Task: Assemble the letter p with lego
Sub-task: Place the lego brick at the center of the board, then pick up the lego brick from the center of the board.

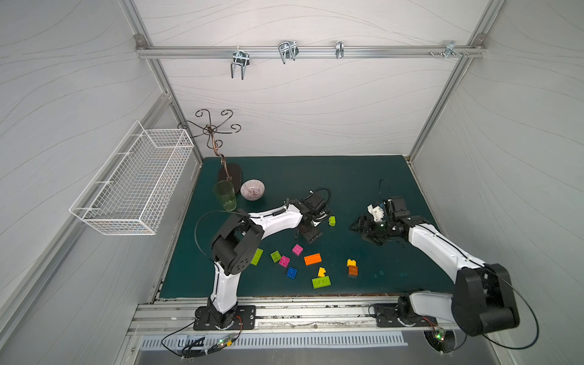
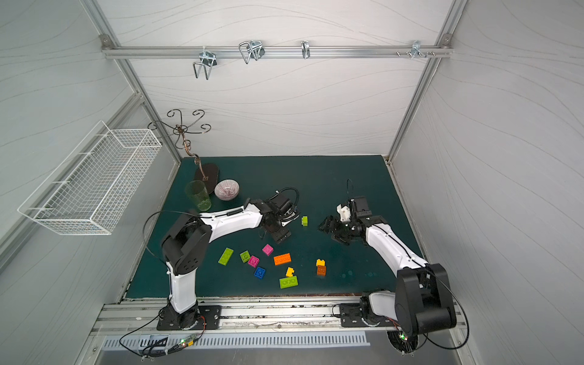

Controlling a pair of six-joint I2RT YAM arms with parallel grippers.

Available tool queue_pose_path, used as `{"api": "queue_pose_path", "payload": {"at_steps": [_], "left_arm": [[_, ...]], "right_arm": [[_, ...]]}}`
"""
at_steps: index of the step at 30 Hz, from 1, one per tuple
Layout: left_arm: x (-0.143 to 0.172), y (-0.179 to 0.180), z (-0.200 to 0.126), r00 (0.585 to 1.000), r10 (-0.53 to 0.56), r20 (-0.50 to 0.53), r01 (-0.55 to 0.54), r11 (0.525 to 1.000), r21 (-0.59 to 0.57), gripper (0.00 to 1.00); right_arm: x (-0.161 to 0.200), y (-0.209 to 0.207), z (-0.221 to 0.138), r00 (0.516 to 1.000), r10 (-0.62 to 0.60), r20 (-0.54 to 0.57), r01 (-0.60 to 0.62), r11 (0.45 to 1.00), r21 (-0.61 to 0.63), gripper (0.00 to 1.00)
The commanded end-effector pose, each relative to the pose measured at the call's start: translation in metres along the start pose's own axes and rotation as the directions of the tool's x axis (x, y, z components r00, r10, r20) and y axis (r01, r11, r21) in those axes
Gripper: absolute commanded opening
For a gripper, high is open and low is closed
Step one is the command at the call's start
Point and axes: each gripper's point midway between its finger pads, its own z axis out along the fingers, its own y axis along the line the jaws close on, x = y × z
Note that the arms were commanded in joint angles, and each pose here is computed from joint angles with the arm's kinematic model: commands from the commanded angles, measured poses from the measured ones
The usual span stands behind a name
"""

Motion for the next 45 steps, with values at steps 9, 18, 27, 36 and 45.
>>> {"api": "queue_pose_path", "payload": {"at_steps": [9, 18, 27, 36, 45], "left_arm": [[-0.083, -0.008, -0.022, 0.964, 0.115, 0.24, -0.145, 0.983, 0.112, 0.97], [-0.102, -0.02, 0.016, 0.969, 0.172, 0.175, -0.193, 0.975, 0.111, 0.93], [-0.108, -0.028, 0.041, 0.972, 0.192, 0.133, -0.209, 0.968, 0.136, 0.79], [-0.121, -0.044, 0.05, 0.968, 0.213, 0.135, -0.235, 0.958, 0.168, 0.71], [-0.11, -0.05, 0.059, 0.976, 0.191, 0.104, -0.208, 0.96, 0.187, 0.56]], "right_arm": [[-0.021, 0.005, -0.021, 0.996, 0.026, 0.081, -0.023, 0.999, -0.047, 0.81], [-0.015, -0.004, -0.036, 0.994, 0.059, 0.095, -0.051, 0.995, -0.087, 0.82], [-0.017, -0.007, -0.035, 0.993, 0.076, 0.085, -0.066, 0.991, -0.113, 0.78], [-0.016, -0.009, -0.031, 0.994, 0.08, 0.071, -0.071, 0.989, -0.128, 0.74], [-0.016, -0.012, -0.026, 0.994, 0.098, 0.049, -0.09, 0.985, -0.144, 0.74]]}}
